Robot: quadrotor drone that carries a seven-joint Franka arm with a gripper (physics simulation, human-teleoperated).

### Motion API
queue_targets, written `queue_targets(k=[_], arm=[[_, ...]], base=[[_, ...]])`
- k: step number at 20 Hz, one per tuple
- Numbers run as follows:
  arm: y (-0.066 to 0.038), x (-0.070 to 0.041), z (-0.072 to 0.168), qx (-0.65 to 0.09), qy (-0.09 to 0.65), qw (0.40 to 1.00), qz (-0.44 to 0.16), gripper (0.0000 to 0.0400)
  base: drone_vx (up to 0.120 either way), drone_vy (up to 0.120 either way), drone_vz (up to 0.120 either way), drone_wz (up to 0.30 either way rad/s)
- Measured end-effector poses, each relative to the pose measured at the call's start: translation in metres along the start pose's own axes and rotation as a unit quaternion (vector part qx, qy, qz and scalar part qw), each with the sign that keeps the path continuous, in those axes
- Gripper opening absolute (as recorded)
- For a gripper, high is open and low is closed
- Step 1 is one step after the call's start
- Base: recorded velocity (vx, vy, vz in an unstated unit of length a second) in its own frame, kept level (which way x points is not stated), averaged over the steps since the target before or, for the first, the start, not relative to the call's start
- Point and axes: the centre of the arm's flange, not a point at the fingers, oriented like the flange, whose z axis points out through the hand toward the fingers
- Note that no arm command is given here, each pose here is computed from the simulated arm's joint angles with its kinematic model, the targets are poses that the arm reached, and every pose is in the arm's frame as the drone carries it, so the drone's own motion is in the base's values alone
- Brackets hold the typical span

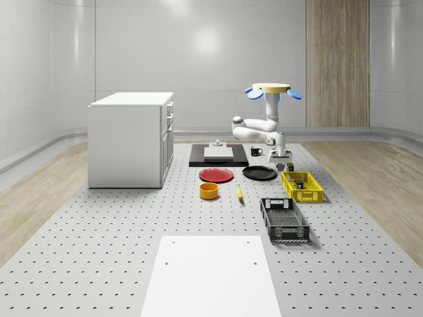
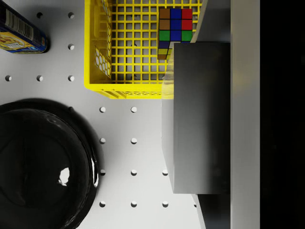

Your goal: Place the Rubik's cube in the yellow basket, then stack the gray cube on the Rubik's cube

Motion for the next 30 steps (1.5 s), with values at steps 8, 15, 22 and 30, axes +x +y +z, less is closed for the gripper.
queue_targets(k=[8,15,22,30], arm=[[0.0,0.0,0.0,0.0,0.0,1.0,0.0,0.0251],[0.0,0.0,0.0,0.0,0.0,1.0,0.0,0.0251],[0.0,0.0,0.0,0.0,0.0,1.0,0.0,0.0251],[0.0,0.0,0.004,0.0,0.0,1.0,0.0,0.0251]], base=[[0.0,0.12,-0.05,0.0],[0.011,0.12,0.0,0.0],[0.0,0.12,-0.051,0.0],[0.0,0.055,-0.015,0.0]])
